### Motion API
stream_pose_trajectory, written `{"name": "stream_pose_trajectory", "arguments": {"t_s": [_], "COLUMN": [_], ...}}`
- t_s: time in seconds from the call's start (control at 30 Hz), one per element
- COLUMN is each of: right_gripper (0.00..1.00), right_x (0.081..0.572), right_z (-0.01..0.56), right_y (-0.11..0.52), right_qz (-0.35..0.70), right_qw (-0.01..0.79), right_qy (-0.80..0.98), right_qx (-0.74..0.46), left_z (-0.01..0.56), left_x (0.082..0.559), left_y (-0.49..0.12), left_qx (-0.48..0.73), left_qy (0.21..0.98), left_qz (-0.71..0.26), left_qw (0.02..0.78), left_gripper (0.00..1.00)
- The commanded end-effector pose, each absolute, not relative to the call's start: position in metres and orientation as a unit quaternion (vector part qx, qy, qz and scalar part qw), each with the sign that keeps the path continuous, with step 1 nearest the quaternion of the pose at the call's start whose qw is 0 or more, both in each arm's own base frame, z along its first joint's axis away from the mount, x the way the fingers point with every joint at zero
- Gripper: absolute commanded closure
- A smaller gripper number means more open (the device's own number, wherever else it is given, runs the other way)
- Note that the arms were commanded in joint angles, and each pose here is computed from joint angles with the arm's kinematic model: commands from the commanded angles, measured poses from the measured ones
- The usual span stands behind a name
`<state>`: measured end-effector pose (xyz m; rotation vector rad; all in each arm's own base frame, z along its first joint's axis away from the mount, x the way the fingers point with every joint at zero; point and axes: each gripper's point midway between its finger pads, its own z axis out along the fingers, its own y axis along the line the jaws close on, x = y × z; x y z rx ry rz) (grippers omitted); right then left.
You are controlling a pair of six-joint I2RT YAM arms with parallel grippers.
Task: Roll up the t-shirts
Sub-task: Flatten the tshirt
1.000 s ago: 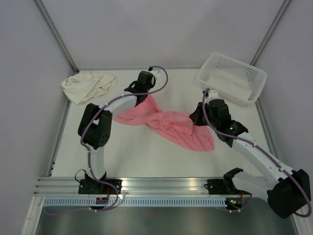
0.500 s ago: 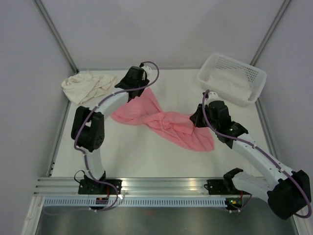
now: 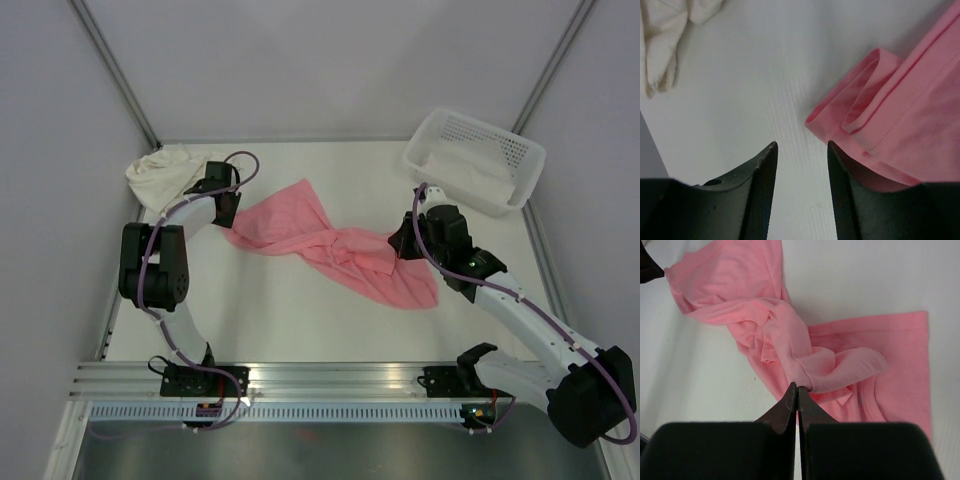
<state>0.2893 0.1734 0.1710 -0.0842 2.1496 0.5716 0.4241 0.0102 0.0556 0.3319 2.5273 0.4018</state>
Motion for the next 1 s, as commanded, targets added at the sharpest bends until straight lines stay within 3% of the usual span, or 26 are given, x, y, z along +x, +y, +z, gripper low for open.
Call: {"name": "stream_pose_trajectory", "arguments": {"t_s": [0.0, 0.23, 0.73, 0.87, 0.9, 0.97], "right_gripper": [1.00, 1.00, 1.00, 1.00, 1.00, 1.00], "right_x": [0.295, 0.294, 0.295, 0.296, 0.297, 0.298], "right_z": [0.176, 0.178, 0.184, 0.182, 0.183, 0.186], "right_y": [0.174, 0.174, 0.171, 0.171, 0.172, 0.172], "right_qz": [0.230, 0.229, 0.226, 0.223, 0.224, 0.225], "right_qw": [0.457, 0.458, 0.464, 0.462, 0.462, 0.465], "right_qy": [0.858, 0.858, 0.856, 0.857, 0.857, 0.855], "right_qx": [-0.037, -0.038, -0.039, -0.038, -0.038, -0.038], "left_z": [0.051, 0.044, 0.010, 0.012, 0.013, 0.019], "left_x": [0.429, 0.436, 0.444, 0.436, 0.431, 0.421], "left_y": [0.000, -0.006, 0.020, 0.000, -0.010, -0.018], "left_qx": [0.097, 0.081, 0.046, 0.056, 0.060, 0.064], "left_qy": [0.948, 0.953, 0.965, 0.967, 0.968, 0.967], "left_qz": [0.103, 0.057, 0.067, 0.010, -0.018, -0.039], "left_qw": [0.285, 0.287, 0.251, 0.247, 0.244, 0.242], "left_gripper": [0.50, 0.50, 0.53, 0.78, 0.96, 0.98]}}
